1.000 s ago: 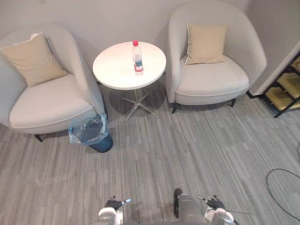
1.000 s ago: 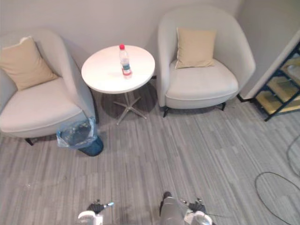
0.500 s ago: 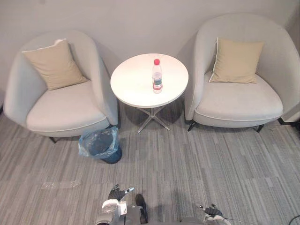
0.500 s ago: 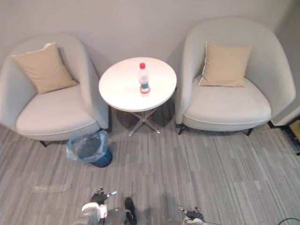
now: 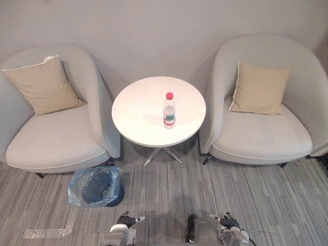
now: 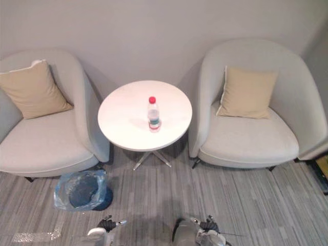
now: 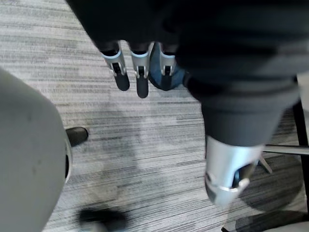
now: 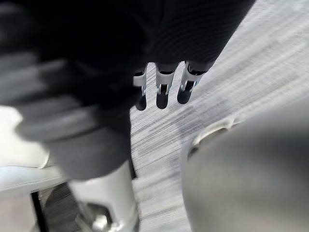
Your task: Gather rubbish on tea table into small bin, then transfer packed bag to large trash can.
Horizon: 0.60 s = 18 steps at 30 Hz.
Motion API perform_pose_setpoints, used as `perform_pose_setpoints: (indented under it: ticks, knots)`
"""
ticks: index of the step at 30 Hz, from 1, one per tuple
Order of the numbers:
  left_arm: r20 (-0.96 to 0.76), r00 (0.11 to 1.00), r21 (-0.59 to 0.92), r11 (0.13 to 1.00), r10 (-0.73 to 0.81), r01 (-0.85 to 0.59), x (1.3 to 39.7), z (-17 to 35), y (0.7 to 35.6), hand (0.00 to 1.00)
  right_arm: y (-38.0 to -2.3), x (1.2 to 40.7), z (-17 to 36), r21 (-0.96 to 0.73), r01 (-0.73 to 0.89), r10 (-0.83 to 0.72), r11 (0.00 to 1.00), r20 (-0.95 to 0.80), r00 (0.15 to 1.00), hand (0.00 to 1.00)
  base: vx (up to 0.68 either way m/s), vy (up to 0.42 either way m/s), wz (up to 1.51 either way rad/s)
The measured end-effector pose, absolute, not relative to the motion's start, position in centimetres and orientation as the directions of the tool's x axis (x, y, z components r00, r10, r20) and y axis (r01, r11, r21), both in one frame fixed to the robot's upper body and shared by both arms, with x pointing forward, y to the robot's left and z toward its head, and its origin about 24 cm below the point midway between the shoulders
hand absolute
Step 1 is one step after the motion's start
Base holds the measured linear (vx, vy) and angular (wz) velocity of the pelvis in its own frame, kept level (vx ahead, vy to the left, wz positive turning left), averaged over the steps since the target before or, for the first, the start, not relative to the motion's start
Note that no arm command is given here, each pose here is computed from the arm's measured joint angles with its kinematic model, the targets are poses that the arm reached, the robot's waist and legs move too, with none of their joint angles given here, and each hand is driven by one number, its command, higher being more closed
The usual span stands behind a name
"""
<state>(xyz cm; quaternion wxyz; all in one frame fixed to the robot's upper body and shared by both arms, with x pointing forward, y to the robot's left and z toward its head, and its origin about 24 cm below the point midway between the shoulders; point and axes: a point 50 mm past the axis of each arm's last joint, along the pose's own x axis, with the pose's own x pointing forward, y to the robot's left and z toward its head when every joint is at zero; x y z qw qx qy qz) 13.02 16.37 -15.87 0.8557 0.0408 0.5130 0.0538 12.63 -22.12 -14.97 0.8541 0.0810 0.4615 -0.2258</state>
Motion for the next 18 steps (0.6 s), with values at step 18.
perform_pose_setpoints:
  ticks: [18]
  knots:
    - [-0.841,0.530,0.084,0.994,0.108,-0.069,14.5,-15.2,15.4,0.00,-20.5,10.6,-15.9,-0.051,0.470,-0.274,0.881,-0.865,0.420,0.00,0.17,0.026,0.19]
